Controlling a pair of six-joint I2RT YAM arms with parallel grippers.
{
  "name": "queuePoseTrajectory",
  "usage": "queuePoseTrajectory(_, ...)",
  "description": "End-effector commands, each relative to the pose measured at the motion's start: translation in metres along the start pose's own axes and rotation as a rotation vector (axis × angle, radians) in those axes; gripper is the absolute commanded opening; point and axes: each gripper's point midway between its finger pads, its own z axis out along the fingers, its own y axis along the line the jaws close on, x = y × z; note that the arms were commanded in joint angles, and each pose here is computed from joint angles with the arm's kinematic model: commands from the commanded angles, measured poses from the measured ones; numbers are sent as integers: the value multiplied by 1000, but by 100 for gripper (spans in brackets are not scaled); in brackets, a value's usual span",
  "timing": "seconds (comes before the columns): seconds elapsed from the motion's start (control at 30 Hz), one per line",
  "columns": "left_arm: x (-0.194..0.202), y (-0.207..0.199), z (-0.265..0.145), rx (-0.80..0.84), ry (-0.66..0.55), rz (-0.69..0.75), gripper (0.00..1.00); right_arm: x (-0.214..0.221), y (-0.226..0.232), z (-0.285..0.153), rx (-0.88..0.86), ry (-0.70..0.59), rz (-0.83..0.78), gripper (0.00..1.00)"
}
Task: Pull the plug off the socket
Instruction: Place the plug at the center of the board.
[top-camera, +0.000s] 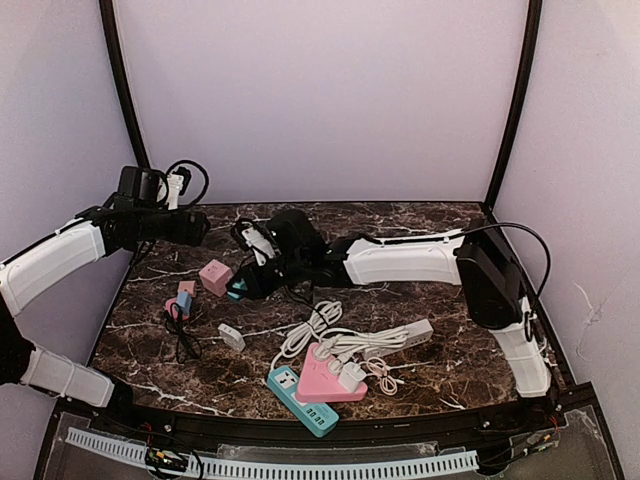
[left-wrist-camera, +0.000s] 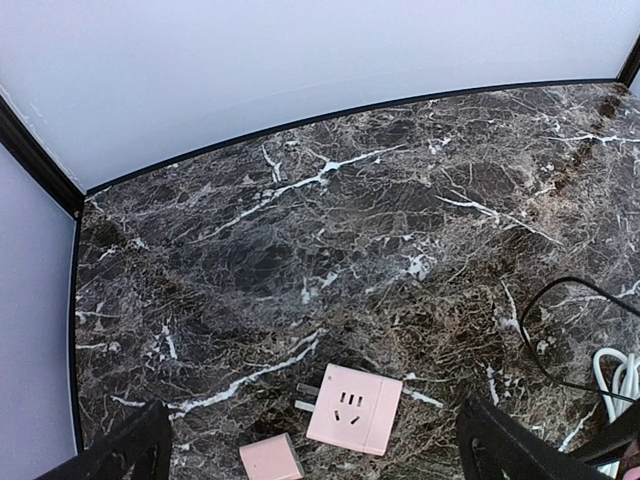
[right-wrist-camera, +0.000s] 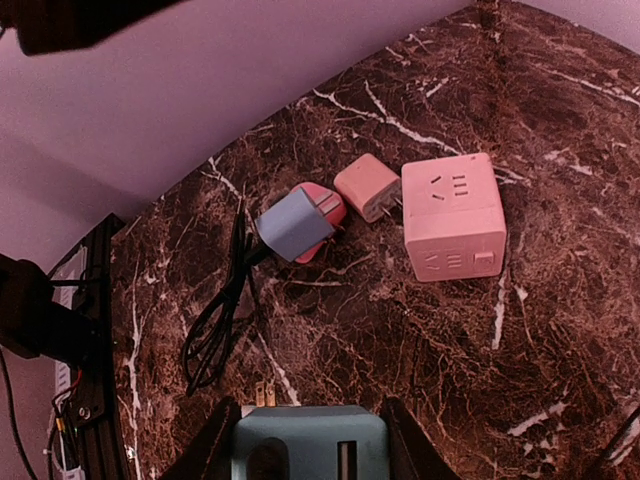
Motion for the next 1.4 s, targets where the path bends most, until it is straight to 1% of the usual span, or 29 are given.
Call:
queuePoseTrajectory(0.0, 6, -3, 2, 16, 15, -7, 99, 15, 4, 19, -32, 59, 38, 13)
queuePoseTrajectory(0.1, 7, -3, 4, 19, 20, -9, 99, 27, -4, 29, -14, 89, 53, 18)
queuePoseTrajectory(0.2, 8, -4, 5, 23, 26, -8, 99, 36, -11, 38, 8, 121, 70, 25)
queuePoseTrajectory(0.3, 8, -5, 5, 27, 27, -8, 99, 45, -15, 43, 13, 141, 81, 29)
queuePoseTrajectory(0.43, 9, -6, 5, 32, 31, -8, 99, 53, -23, 46, 44, 152, 91, 46)
queuePoseTrajectory(0.53, 9, -5, 6, 30, 32, -6, 99, 53, -25, 46, 51, 151, 87, 56)
queuePoseTrajectory(0.63, 9, -5, 6, 28, 35, -5, 99, 49, -22, 44, 42, 146, 74, 70)
queuePoseTrajectory(0.8, 8, -4, 5, 25, 33, -2, 99, 31, -12, 31, 30, 118, 35, 81)
queuePoseTrajectory(0.9, 7, -5, 3, 31, 26, -4, 99, 14, -2, 15, 22, 91, 7, 87)
queuePoseTrajectory(1.07, 6, -9, 2, 56, 18, -9, 99, -11, 16, -27, 26, 36, -35, 90)
queuePoseTrajectory(1.13, 5, -11, 2, 67, 14, -9, 99, -25, 25, -53, 32, -1, -53, 91)
queuePoseTrajectory(1.23, 6, -13, 4, 77, 16, -9, 99, -30, 31, -87, 61, -27, -67, 92)
queuePoseTrajectory(1.27, 6, -18, 4, 103, 17, -24, 99, -30, 32, -98, 71, -36, -72, 93)
queuePoseTrajectory(1.37, 7, -23, 5, 128, 21, -39, 99, -18, 31, -129, 107, -32, -74, 93)
